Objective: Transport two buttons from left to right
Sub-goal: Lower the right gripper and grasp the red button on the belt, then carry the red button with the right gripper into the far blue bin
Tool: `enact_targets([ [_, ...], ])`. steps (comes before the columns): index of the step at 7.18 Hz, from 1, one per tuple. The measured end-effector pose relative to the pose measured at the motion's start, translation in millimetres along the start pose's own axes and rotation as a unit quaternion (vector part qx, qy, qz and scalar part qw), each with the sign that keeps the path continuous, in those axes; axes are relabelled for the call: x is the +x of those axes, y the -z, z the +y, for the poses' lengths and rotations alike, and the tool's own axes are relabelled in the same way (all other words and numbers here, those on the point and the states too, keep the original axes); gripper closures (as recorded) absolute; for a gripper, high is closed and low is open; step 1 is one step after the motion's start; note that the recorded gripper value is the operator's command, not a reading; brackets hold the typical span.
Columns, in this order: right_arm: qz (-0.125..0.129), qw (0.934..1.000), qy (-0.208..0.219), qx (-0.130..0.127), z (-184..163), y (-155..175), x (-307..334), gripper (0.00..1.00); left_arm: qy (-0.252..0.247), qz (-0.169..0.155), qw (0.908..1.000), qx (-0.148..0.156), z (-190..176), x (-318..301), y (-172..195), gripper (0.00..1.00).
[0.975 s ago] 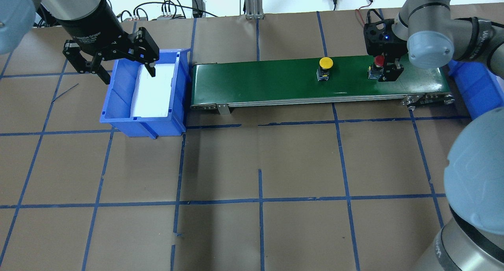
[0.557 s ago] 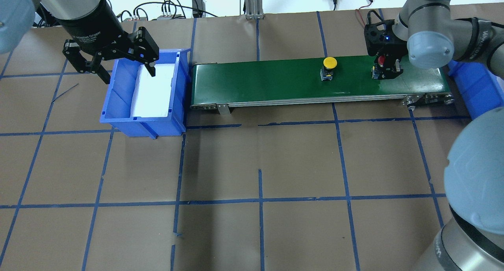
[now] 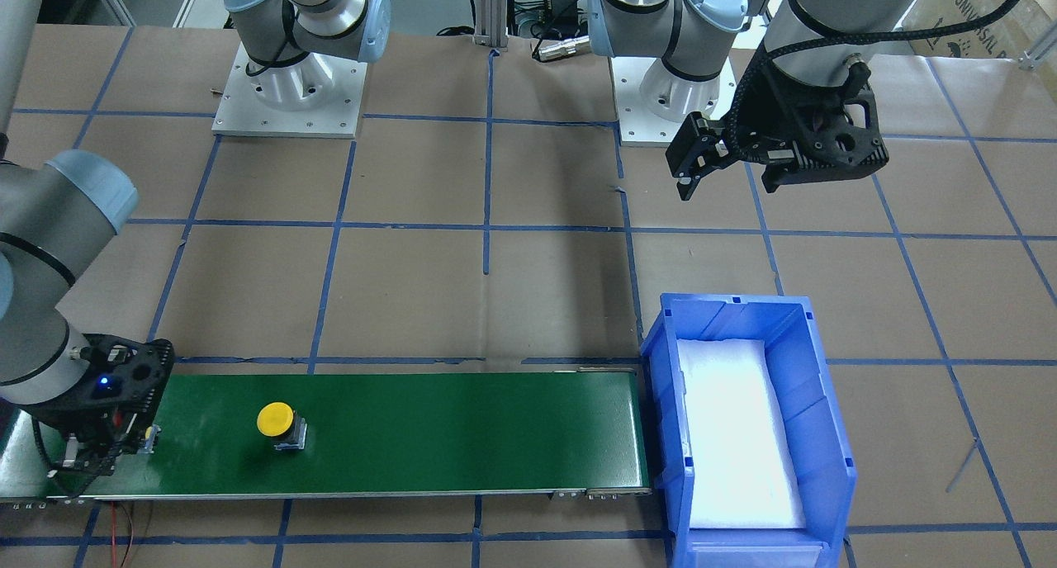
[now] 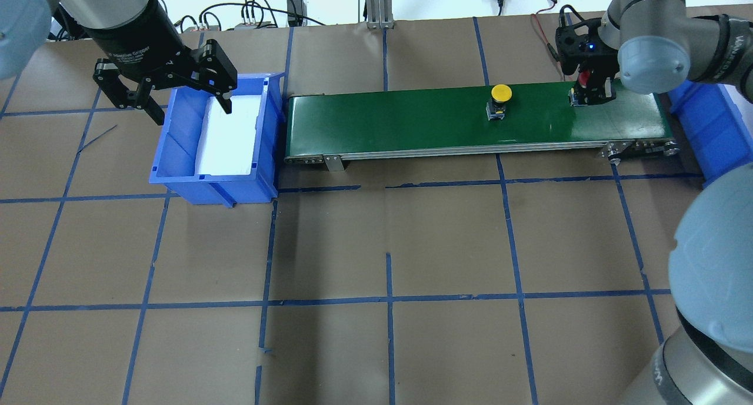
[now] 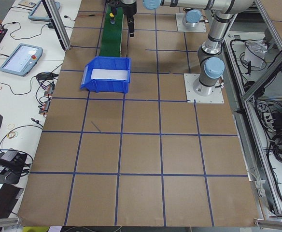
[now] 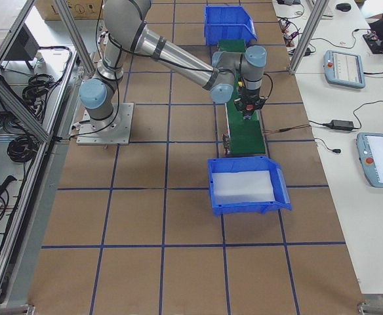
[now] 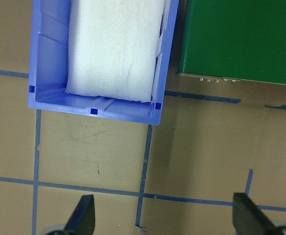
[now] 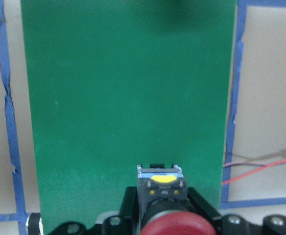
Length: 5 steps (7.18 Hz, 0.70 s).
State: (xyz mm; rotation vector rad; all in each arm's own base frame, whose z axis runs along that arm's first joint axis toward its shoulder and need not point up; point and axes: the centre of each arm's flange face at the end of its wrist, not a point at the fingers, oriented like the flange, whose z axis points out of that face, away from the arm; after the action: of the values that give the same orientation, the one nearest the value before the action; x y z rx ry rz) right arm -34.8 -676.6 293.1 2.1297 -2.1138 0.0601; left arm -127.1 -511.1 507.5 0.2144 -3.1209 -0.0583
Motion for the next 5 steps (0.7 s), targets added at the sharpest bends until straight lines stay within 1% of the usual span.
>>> enact_targets([
  [1, 0.008, 0.9999, -0.004, -0.010, 46.5, 20.3, 3.0, 0.91, 0.000, 0.000, 1.0000, 0.000, 0.0, 0.0, 0.2, 0.01],
  [3, 0.018, 0.9994, 0.011, -0.026, 158.2, 47.0, -8.5, 0.91, 0.000, 0.000, 1.0000, 0.000, -0.1, -0.1, 0.1, 0.00],
  [4, 0.022, 0.9993, 0.013, -0.028, 209.9, 52.7, -22.0, 0.91, 0.000, -0.001, 1.0000, 0.000, -0.1, -0.2, 0.1, 0.00],
  [5, 0.027, 0.9992, 0.023, -0.021, 256.3, 51.1, -38.4, 0.91, 0.000, -0.001, 1.0000, 0.000, 0.0, -0.1, 0.2, 0.01],
])
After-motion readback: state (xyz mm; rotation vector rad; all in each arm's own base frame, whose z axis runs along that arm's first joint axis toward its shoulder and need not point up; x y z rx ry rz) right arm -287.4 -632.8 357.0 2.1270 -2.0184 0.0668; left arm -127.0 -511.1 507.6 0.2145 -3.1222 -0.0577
